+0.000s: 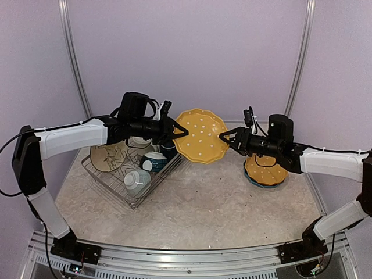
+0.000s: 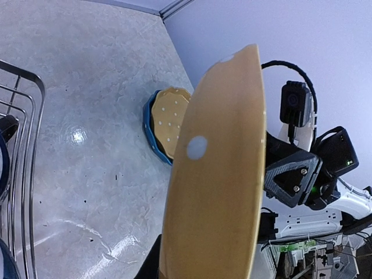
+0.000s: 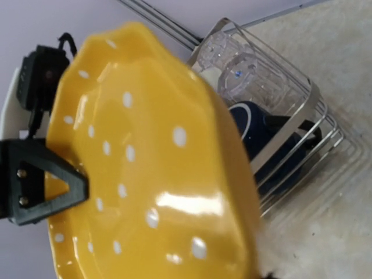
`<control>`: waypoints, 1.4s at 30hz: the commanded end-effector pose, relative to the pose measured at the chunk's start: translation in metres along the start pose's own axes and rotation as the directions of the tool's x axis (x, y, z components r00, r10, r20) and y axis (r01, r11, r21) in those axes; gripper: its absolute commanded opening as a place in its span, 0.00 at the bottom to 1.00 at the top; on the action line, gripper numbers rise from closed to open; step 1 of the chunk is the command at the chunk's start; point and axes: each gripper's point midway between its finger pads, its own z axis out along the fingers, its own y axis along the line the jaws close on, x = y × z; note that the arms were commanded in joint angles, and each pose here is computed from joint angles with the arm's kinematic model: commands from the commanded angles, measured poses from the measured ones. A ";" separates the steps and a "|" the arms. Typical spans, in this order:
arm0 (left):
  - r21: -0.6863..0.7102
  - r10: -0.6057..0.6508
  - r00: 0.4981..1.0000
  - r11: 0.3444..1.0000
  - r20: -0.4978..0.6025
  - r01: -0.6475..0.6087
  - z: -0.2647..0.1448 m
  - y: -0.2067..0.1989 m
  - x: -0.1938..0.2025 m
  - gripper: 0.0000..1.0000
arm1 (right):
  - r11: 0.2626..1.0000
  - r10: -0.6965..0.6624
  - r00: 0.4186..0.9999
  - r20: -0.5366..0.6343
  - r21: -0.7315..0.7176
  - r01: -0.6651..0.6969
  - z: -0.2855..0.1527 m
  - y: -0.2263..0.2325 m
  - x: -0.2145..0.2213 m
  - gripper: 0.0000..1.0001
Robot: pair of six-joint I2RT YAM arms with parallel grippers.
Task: Unload the mixed dishes from the dish rack
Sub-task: Pass from the left arm to the right, then place the plate with another plate.
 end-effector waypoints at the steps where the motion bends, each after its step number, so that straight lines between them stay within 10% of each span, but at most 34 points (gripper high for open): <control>1: 0.203 0.089 0.988 0.973 0.129 -0.114 -0.012 -0.070 -0.035 0.00 | 0.996 0.059 0.997 0.046 -0.062 -0.056 0.000 0.000 0.003 0.51; 10: 0.251 0.068 0.990 0.963 0.120 -0.097 0.001 -0.077 -0.024 0.00 | 0.994 0.089 0.989 0.117 -0.076 -0.080 -0.006 0.000 -0.005 0.37; 17: 0.253 0.070 0.992 0.963 0.101 -0.094 0.004 -0.079 -0.021 0.00 | 0.990 0.116 0.980 0.162 -0.096 -0.101 -0.011 0.001 -0.009 0.00; 20: 0.231 0.072 0.995 0.969 0.067 -0.086 0.008 -0.075 -0.019 0.01 | 0.992 0.102 0.977 0.187 -0.095 -0.085 -0.019 0.002 -0.015 0.00; 25: 0.154 0.047 0.999 0.987 0.011 -0.048 0.011 -0.052 -0.015 0.69 | 0.992 0.090 0.968 0.233 -0.112 -0.065 -0.044 0.002 -0.031 0.00; 29: 0.111 0.031 1.000 0.993 -0.002 -0.031 0.004 -0.037 -0.016 0.95 | 0.994 0.078 0.968 0.240 -0.096 -0.056 -0.064 -0.002 -0.042 0.00; 42: -0.074 0.133 0.989 0.989 0.068 -0.128 -0.054 -0.019 -0.038 0.99 | 0.958 0.150 0.976 0.158 0.219 -0.183 -0.152 -0.118 -0.037 0.00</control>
